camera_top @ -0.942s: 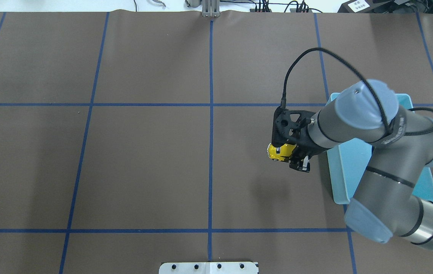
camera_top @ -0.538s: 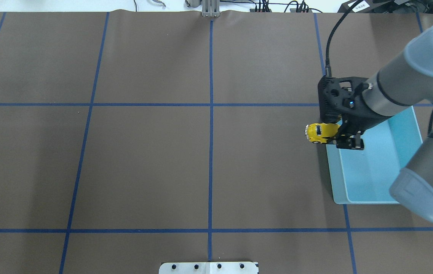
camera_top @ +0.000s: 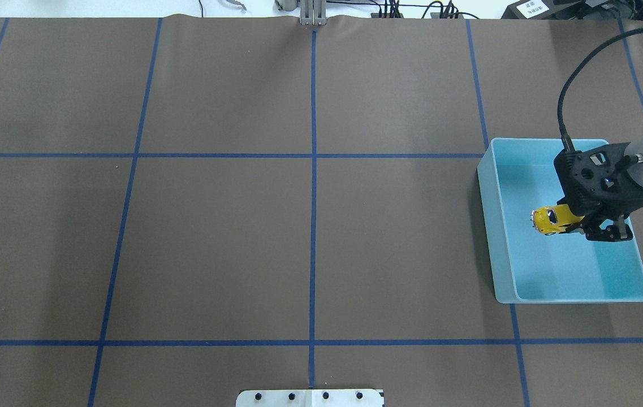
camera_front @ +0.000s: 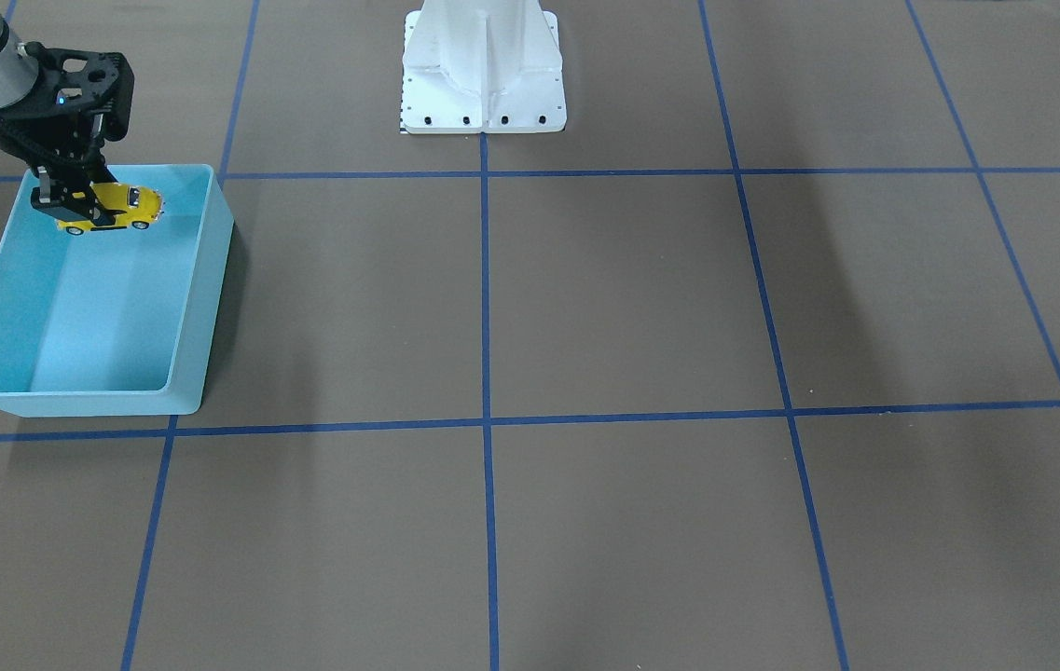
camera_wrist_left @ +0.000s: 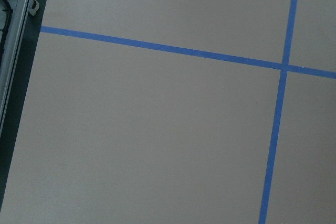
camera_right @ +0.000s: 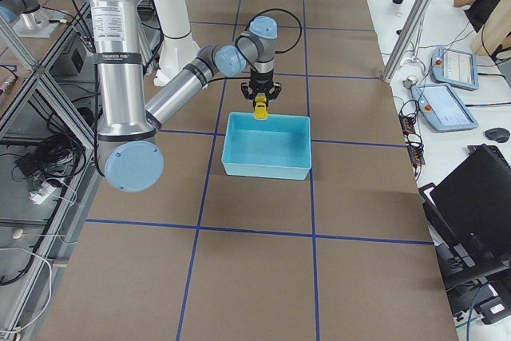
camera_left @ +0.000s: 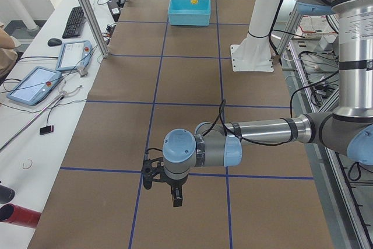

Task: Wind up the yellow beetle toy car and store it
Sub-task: 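Lift the car with the right gripper and carry it into the blue bin, then lower the car onto the bin floor and open the right gripper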

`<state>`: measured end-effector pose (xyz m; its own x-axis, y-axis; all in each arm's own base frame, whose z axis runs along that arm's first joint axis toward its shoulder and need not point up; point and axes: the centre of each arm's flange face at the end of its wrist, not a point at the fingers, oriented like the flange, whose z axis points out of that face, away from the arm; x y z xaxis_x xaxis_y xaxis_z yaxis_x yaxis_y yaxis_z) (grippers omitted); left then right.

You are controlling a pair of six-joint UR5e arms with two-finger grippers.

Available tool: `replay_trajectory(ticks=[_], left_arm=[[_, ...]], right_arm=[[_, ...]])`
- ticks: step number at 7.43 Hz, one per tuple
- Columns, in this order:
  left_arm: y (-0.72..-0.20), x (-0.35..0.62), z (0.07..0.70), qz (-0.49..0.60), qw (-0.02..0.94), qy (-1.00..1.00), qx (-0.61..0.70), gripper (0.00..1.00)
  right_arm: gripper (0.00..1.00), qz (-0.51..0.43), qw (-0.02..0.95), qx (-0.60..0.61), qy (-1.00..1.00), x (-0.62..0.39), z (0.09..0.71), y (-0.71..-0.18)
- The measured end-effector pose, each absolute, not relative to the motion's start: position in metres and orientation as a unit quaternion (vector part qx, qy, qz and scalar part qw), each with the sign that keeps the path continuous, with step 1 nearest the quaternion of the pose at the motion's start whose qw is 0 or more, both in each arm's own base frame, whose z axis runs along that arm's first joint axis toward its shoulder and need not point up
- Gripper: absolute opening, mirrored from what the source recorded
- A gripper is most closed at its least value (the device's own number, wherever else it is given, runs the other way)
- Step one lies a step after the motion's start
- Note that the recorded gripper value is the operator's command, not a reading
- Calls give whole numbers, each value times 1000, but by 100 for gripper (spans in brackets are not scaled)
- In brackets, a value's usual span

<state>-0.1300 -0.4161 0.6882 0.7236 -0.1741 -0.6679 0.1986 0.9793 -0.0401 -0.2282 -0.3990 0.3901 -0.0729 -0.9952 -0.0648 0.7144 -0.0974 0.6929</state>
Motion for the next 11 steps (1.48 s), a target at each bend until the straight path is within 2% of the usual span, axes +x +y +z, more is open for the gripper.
replay_trajectory(ticks=[3,7,8,9,11], left_arm=[[-416,-130,688,-100,928,358,17,100],[-416,-130,688,-100,928,358,17,100],[-416,-130,687,-100,928,358,17,100],[-417,-130,687,-100,928,358,17,100],[-416,-129,688,-100,928,358,17,100]], right_arm=[[0,-679,627,283,-258,-244,454,-417],[0,-681,629,258,-270,-270,497,-416],[57,-684,628,253,-272,-274,502,-414],[96,-685,628,247,-273,-277,507,-413],[100,-683,632,242,-277,-281,510,-412]])
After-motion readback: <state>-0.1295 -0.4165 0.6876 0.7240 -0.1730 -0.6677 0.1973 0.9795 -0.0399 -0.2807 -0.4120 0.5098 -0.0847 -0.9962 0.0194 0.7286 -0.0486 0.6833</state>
